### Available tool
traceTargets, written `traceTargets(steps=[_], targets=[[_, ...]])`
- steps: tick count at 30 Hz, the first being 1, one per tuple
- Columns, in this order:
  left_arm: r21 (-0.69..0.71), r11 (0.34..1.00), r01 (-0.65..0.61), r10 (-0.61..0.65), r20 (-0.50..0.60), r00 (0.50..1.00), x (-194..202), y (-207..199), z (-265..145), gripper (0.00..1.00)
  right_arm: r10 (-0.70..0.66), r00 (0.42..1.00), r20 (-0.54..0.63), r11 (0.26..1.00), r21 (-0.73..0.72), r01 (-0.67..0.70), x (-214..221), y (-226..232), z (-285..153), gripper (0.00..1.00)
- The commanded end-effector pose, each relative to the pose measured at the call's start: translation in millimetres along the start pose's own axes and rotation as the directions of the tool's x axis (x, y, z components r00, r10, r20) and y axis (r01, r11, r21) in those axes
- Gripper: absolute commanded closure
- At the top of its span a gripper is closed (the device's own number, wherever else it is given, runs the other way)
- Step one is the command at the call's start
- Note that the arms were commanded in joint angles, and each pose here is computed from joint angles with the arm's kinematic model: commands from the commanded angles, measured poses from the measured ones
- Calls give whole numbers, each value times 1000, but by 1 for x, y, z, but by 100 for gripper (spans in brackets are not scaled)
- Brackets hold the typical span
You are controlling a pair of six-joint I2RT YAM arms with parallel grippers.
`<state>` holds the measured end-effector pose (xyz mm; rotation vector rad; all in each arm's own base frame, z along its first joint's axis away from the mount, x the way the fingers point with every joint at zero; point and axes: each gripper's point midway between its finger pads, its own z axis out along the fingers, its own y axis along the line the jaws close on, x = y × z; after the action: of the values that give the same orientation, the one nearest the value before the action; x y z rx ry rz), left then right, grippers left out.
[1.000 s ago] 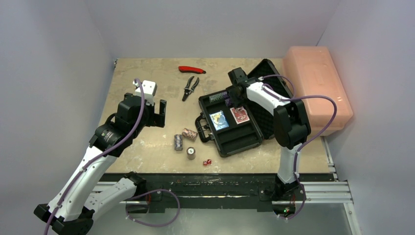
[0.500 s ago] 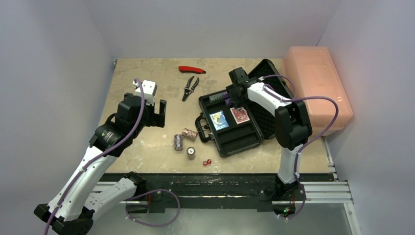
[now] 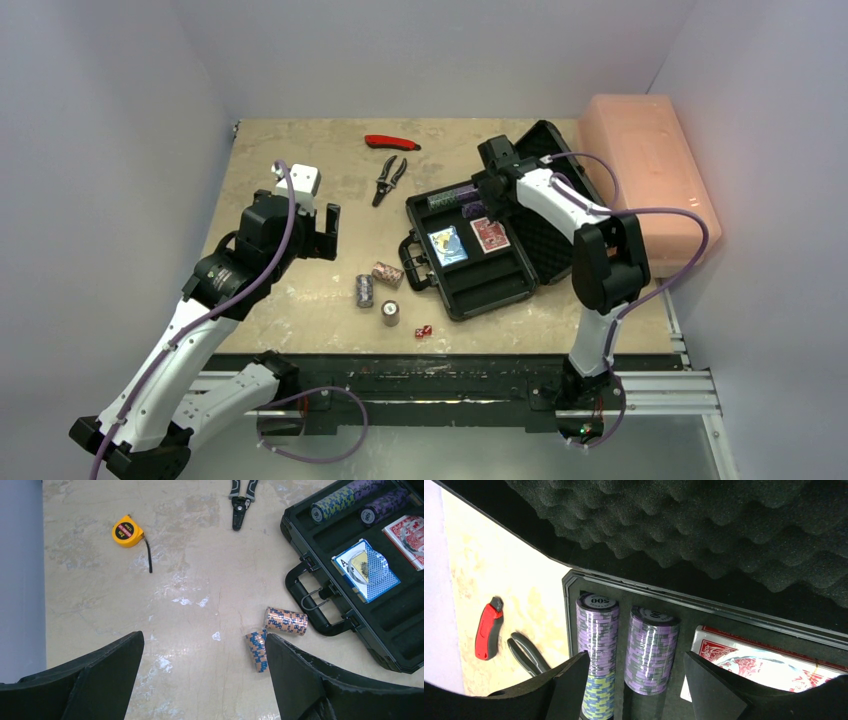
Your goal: Pack up texas hold em set
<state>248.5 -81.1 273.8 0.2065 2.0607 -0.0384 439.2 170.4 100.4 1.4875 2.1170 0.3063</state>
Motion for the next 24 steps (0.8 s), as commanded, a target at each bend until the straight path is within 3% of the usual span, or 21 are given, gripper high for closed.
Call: traceTargets(steps=[1, 9, 15, 19, 24], targets=[[-14, 1000, 2, -2, 31, 1000, -7, 4, -1, 9, 9, 999, 43, 1000, -25, -8, -15, 4, -18, 26], [-11, 1000, 3, -2, 30, 1000, -8, 3, 0, 9, -71, 987, 147, 996, -35, 77, -36, 2, -25, 30], [-6, 1000, 4, -4, 29, 1000, -8, 2, 0, 9, -224, 959, 174, 966, -94, 243, -37, 8, -24, 31], [-9, 1000, 2, -1, 24, 1000, -6, 2, 1, 9, -365, 908, 207, 912, -116, 393, -40, 12, -25, 34], [-5, 1000, 2, -2, 22, 1000, -6, 1, 1, 9, -557, 792, 250, 792, -127, 597, -43, 13, -32, 35]])
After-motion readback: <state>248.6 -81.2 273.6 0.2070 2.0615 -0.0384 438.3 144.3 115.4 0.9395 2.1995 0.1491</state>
